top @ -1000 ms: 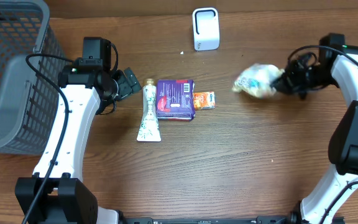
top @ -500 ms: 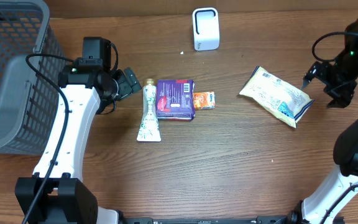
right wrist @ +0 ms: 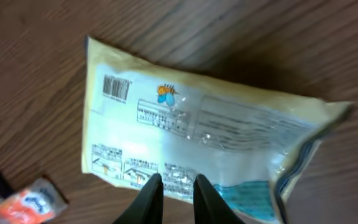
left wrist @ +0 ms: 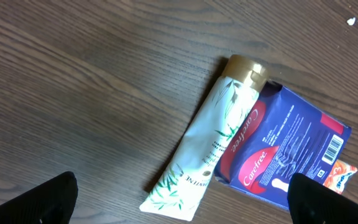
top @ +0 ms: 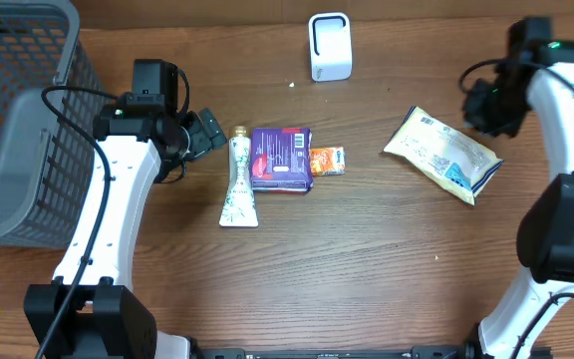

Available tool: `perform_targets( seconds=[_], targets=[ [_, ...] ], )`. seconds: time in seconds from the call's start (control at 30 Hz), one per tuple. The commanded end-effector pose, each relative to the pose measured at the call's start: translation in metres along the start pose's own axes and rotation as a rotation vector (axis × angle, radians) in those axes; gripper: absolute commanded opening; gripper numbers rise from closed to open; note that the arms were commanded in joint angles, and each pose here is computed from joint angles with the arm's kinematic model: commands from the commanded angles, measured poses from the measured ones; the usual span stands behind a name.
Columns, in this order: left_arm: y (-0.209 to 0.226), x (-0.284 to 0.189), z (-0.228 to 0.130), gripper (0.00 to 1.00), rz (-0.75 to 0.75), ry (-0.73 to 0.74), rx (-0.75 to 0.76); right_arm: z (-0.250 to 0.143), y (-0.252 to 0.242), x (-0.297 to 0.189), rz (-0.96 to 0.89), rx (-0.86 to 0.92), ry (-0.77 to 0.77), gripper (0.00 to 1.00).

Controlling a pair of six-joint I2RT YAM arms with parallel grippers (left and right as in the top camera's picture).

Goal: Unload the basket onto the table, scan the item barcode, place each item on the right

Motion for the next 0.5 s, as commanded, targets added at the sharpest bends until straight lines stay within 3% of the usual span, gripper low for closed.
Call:
perform_targets(
  seconds=[0.0, 0.2, 0.47],
  targets=[
    [-0.002, -0.003, 0.005, 1.00, -0.012, -0.009, 0.018, -0.012, -0.011, 0.022, -0.048, 0.061, 0.003, 0.18],
    [-0.002, -0.003, 0.004, 1.00, -0.012, -0.007, 0.018, -0.028, -0.032, 0.060, -0.090, 0.087, 0.026, 0.19],
    [-0.002, -0.003, 0.004, 1.00, -0.011, -0.006, 0.018, -0.055, -0.029, 0.074, -0.115, 0.049, 0.099, 0.22]
  ],
)
Point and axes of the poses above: each gripper's point midway between its finger pads, its own x axis out along the fingers, its own y axis along the line the jaws close on, z = x × y, the point moved 3 cm from there along -x, back along the fingers, and after that the axes turned 5 degrees about x, right-handed, at the moved point
